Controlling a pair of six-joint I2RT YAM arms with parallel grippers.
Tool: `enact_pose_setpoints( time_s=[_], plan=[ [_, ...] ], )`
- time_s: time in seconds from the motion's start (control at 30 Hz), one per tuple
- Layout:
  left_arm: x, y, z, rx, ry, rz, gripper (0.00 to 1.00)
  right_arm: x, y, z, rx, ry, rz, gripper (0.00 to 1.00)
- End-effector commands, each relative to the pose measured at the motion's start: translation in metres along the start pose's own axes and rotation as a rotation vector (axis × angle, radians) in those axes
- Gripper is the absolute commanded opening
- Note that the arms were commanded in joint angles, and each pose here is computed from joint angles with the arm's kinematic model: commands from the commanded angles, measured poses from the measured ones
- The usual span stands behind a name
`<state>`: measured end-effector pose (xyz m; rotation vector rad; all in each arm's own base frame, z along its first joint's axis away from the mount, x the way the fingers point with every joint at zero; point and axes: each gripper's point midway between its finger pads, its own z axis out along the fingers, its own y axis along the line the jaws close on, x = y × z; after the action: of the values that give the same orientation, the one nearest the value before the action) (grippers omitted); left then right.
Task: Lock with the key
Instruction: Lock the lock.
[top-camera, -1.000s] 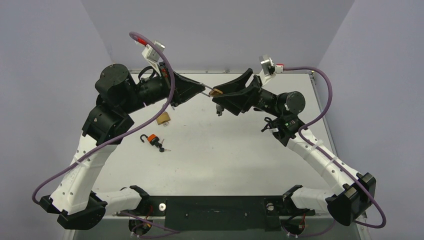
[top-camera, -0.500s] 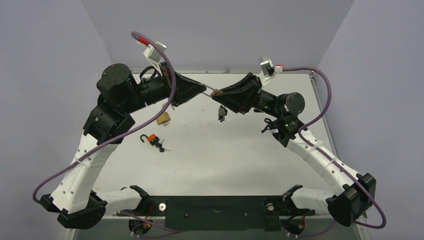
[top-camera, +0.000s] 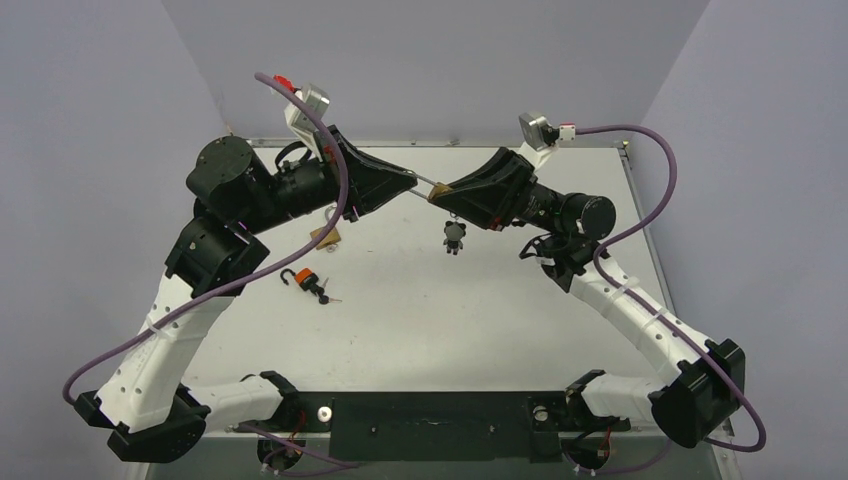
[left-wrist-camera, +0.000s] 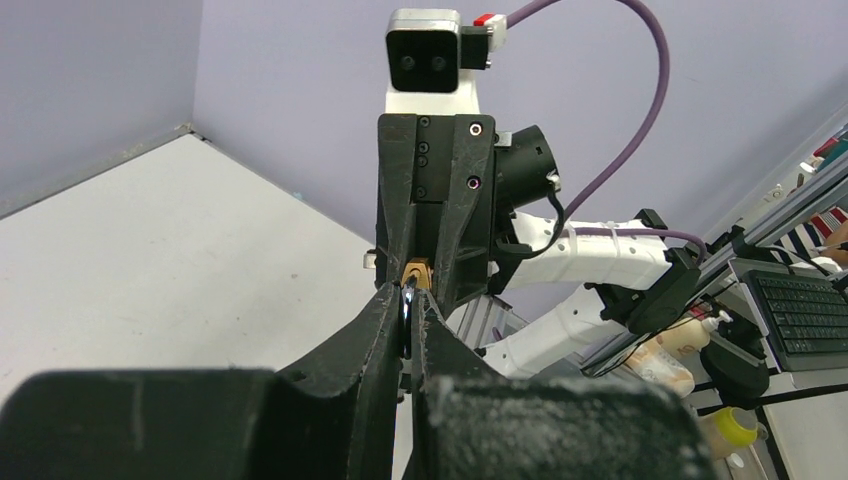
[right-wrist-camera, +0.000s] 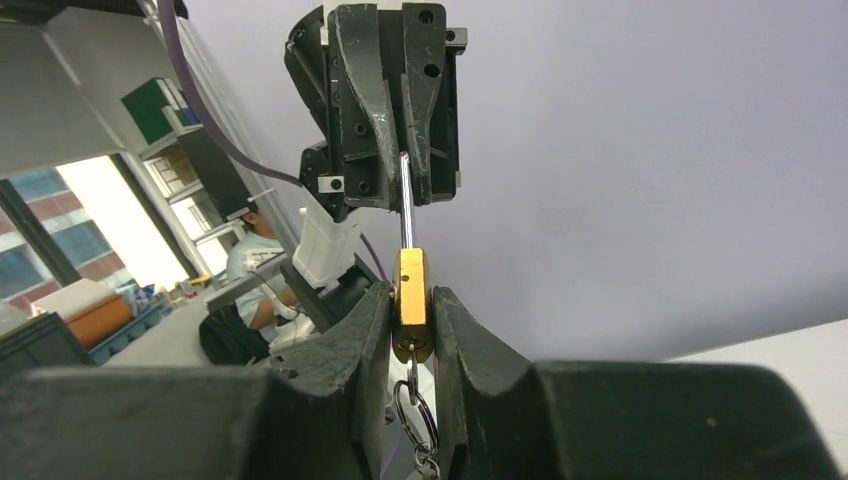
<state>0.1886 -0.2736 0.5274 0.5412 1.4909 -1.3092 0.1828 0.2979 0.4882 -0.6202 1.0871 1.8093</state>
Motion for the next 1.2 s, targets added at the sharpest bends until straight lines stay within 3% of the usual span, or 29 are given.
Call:
enact_pose_setpoints(
  time_s=[0.0, 0.4, 1.17],
  plan=[
    [-0.003, -0.009, 0.003, 0.049, -0.024, 0.064, 0.0, -0.014, 0.043, 0.005, -0.149, -0.04, -0.024, 0.0],
    [0.018, -0.01, 0.01, 0.055, 0.017, 0.047, 0.0, -0.014, 0.016, 0.016, 0.026, -0.031, -0.089, 0.0],
    [0.095, 0.001, 0.035, 0.061, 0.186, -0.048, 0.0, -0.038, 0.025, 0.04, 0.021, -0.085, -0.115, 0.0]
  ],
)
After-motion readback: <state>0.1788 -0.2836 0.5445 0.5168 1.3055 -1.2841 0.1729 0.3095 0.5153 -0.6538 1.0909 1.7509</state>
